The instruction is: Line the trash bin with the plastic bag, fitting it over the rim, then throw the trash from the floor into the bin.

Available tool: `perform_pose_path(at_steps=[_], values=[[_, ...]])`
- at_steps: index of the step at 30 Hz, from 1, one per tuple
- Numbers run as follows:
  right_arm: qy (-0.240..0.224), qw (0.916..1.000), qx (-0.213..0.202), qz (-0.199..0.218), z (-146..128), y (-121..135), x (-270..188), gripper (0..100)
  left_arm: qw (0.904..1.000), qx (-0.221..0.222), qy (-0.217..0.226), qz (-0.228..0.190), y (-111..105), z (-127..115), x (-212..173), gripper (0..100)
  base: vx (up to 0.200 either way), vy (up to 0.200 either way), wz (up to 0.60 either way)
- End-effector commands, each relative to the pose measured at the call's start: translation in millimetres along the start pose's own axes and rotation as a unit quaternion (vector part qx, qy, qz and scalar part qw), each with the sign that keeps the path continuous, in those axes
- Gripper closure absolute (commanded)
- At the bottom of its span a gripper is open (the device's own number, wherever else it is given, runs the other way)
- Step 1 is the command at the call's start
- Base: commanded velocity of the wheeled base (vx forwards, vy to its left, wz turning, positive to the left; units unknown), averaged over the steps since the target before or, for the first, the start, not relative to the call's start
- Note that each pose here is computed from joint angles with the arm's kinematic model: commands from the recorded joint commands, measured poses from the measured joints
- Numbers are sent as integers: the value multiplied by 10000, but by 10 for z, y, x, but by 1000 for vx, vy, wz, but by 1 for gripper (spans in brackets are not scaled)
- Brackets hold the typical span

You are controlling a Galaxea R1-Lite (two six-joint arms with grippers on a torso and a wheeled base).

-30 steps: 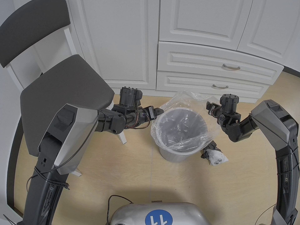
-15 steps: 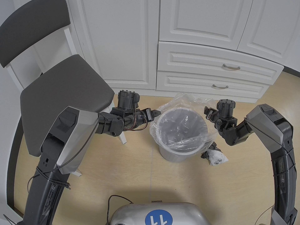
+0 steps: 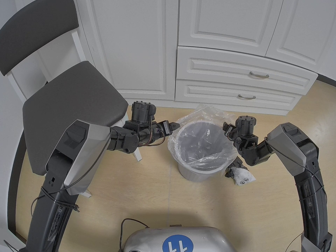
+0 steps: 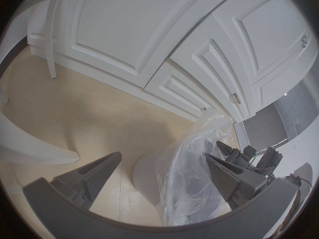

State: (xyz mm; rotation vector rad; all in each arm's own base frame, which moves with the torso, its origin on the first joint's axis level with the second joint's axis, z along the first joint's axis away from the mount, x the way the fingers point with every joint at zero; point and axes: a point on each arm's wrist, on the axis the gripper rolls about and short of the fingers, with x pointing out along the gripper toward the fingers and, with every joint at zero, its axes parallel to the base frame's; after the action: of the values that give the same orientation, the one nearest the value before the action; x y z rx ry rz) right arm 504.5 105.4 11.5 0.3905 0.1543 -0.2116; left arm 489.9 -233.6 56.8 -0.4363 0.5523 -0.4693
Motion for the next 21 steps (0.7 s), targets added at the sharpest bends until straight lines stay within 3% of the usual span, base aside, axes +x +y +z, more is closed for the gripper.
perform_pose_path(at_steps=[1,6,13,21], values=[[71,10000,50,-41,-56,-7,50,0,10000,1,-19,-1,-1,-1,3,0,0,0,0],[635,9971,408,-23,82,32,-26,0,10000,-2,-49,-10,-18,23,-14,0,0,0,0],[1550,9851,749,-12,346,25,-191,0,10000,-4,-62,-16,-43,45,-33,0,0,0,0],[1628,9836,779,-7,335,31,-192,0,10000,-8,-43,10,-15,34,-23,0,0,0,0]])
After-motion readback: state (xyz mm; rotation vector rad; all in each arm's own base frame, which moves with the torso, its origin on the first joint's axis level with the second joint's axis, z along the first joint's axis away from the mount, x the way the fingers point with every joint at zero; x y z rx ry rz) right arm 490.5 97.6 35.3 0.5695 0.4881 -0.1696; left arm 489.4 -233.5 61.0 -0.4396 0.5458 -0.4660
